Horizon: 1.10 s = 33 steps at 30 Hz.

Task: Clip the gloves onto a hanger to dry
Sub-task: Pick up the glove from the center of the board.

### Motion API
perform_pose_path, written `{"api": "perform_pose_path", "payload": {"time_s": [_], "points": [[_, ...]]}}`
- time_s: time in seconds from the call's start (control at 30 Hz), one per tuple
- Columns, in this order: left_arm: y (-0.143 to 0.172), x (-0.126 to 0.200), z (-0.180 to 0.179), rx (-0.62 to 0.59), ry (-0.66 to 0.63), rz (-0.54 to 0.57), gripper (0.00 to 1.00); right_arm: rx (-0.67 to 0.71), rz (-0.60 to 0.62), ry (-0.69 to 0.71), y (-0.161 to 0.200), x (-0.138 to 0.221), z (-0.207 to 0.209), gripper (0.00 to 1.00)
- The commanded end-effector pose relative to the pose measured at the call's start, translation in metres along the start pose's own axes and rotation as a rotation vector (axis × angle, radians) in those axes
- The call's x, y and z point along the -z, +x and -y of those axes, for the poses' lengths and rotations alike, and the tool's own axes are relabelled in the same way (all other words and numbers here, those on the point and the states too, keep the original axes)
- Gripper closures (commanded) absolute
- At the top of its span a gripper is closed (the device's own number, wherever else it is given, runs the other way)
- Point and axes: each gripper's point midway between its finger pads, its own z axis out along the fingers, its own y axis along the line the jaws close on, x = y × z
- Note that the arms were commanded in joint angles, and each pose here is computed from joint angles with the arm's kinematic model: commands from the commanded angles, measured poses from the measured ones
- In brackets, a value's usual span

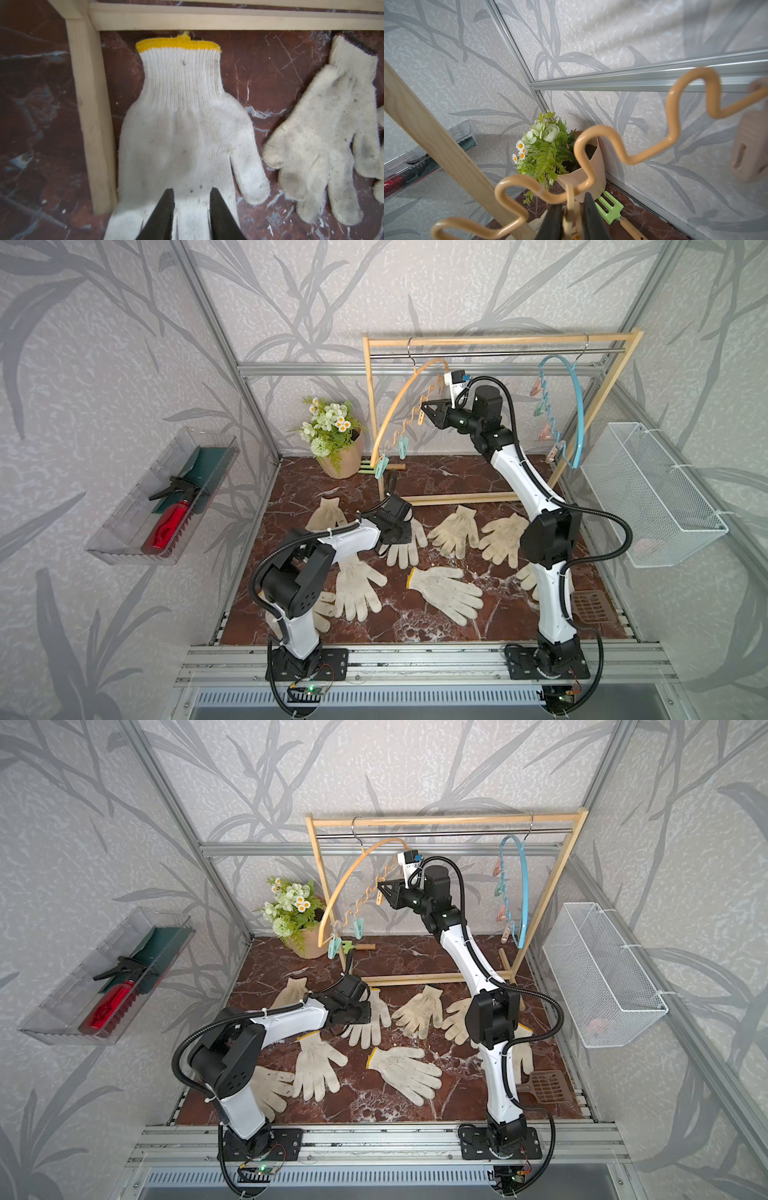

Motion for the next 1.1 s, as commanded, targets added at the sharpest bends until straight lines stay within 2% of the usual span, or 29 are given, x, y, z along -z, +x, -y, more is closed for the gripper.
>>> {"api": "perform_pose_path", "payload": {"time_s": [0.0, 0.17, 0.27, 0.53, 0.63, 0.7, 0.77, 0.9, 0.93, 1.07], "points": [[-0.018, -0.005, 0.0, -0.01, -0.056, 0.044, 0.69, 0.019, 0.039, 0.0, -0.022, 0.014, -0.011, 0.81], [-0.014, -0.02, -0.011, -0.041, -0.135, 0.008, 0.69, 0.006, 0.042, -0.01, -0.021, 0.012, -0.011, 0.81], [-0.014, -0.027, -0.012, -0.052, -0.155, -0.014, 0.64, 0.005, 0.042, -0.01, -0.021, 0.012, -0.01, 0.81], [0.002, -0.037, -0.014, -0.058, -0.194, -0.136, 0.55, 0.006, 0.041, -0.014, -0.021, 0.011, -0.011, 0.81], [0.011, -0.042, -0.019, -0.068, -0.219, -0.18, 0.55, 0.002, 0.041, -0.016, -0.021, 0.011, -0.011, 0.81], [0.019, -0.047, -0.023, -0.071, -0.243, -0.206, 0.59, -0.001, 0.039, -0.016, -0.02, 0.011, -0.01, 0.81], [0.026, -0.052, -0.026, -0.075, -0.26, -0.234, 0.66, -0.003, 0.036, -0.018, -0.018, 0.011, -0.01, 0.81], [0.032, -0.053, -0.028, -0.085, -0.28, -0.236, 0.96, -0.01, 0.04, -0.017, -0.016, 0.011, -0.009, 0.81], [0.03, -0.052, -0.027, -0.085, -0.28, -0.225, 1.0, -0.012, 0.04, -0.018, -0.015, 0.011, -0.009, 0.81], [0.013, -0.039, -0.014, -0.091, -0.235, -0.129, 1.0, -0.018, 0.035, -0.016, -0.012, 0.012, -0.008, 0.81]]}}
